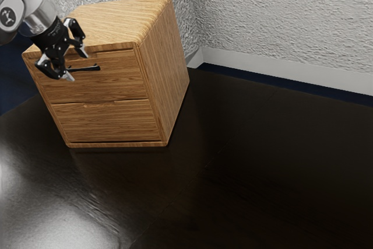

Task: Pull the drawer handle with one arm to open the drawer

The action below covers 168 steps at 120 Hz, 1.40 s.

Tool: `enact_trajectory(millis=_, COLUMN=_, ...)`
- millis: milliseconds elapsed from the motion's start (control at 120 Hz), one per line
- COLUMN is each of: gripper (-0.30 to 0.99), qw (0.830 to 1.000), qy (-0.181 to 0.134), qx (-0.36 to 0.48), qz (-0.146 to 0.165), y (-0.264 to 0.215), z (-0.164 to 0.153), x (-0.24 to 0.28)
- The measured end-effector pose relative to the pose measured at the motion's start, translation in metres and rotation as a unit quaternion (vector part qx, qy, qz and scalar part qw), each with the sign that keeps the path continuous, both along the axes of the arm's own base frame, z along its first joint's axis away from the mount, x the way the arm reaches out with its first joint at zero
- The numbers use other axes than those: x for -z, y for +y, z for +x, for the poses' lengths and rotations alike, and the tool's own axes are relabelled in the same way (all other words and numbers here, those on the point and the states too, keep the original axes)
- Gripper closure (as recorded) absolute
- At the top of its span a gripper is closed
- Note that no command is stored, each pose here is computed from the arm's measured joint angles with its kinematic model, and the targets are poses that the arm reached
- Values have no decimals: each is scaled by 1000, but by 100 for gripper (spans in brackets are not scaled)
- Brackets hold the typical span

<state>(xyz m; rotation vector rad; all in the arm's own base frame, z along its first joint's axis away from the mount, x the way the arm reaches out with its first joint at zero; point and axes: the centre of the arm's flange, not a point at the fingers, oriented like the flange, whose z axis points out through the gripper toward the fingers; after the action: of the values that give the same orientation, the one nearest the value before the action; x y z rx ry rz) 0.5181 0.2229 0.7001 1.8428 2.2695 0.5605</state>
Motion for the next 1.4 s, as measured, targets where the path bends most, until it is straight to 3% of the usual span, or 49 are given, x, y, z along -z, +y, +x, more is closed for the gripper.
enact_trajectory(millis=950, gripper=32, qw=998, qy=3, qx=-57, qz=-18, y=25, z=6, x=29)
enact_trajectory(millis=1400, gripper=70, qw=998, qy=-1, qx=-64, qz=-22, y=20, z=3, x=22)
